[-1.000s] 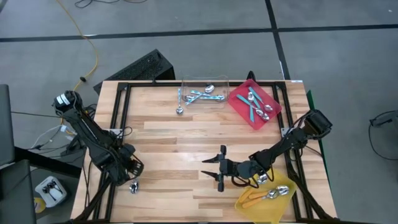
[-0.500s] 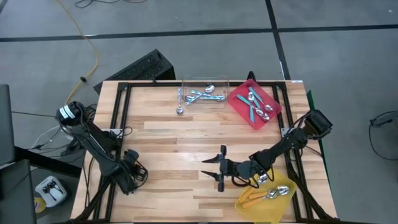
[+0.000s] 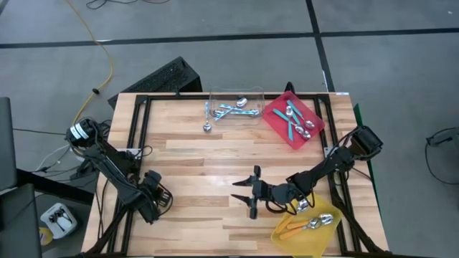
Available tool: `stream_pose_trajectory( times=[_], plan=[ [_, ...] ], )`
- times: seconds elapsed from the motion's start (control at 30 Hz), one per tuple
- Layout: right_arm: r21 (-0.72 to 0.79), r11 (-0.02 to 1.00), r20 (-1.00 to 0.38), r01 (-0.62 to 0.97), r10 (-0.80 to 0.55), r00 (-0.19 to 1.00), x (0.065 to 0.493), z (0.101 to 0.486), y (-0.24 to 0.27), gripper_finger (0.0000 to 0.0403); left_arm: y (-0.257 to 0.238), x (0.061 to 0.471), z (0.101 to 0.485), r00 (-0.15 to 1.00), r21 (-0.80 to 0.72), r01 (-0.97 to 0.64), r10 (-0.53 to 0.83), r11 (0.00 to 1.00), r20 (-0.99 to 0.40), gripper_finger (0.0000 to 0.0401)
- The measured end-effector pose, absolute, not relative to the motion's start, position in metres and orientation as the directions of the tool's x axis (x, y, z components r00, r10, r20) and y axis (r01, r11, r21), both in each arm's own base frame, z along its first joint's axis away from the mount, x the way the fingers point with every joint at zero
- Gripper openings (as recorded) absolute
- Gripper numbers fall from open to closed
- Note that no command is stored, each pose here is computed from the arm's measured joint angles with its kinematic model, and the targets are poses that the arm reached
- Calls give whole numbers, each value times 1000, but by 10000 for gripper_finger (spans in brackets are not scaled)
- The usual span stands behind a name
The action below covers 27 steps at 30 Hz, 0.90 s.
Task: Sort silverware by color (type)
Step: Put the orange spoon into the yellow bin
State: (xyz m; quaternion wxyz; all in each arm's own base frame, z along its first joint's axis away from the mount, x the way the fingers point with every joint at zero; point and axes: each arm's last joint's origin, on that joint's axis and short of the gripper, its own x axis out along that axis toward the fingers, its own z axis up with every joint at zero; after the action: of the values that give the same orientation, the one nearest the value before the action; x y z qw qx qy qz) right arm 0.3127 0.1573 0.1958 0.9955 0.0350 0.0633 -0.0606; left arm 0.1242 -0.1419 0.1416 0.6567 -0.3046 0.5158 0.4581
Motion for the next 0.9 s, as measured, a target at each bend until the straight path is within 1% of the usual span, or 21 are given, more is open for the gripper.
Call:
stream_pose_trajectory(
  times=[0.2,0.37,0.43,0.6,0.7,0.8,0.9],
  plan=[
    [62,990,-131,125,-116,985,313,196,157,207,-143,125,141,67,60,-906,281,420,-957,121],
    [62,990,-131,125,-116,985,313,196,157,207,-148,130,141,124,11,-873,243,488,-962,121],
    [61,990,-132,125,-116,984,313,196,157,207,-148,130,141,126,7,-872,240,489,-963,121],
    [56,991,-132,124,-116,984,313,196,157,207,-145,127,133,116,-10,-901,218,434,-969,121],
    [55,991,-133,124,-116,984,313,196,157,207,-142,124,127,113,-18,-905,200,425,-973,119],
    [55,991,-132,124,-116,984,313,196,157,207,-141,123,126,113,-16,-902,202,431,-973,95],
    [54,991,-133,124,-116,984,313,196,157,207,-141,123,126,113,-12,-897,203,441,-973,46]
  ],
)
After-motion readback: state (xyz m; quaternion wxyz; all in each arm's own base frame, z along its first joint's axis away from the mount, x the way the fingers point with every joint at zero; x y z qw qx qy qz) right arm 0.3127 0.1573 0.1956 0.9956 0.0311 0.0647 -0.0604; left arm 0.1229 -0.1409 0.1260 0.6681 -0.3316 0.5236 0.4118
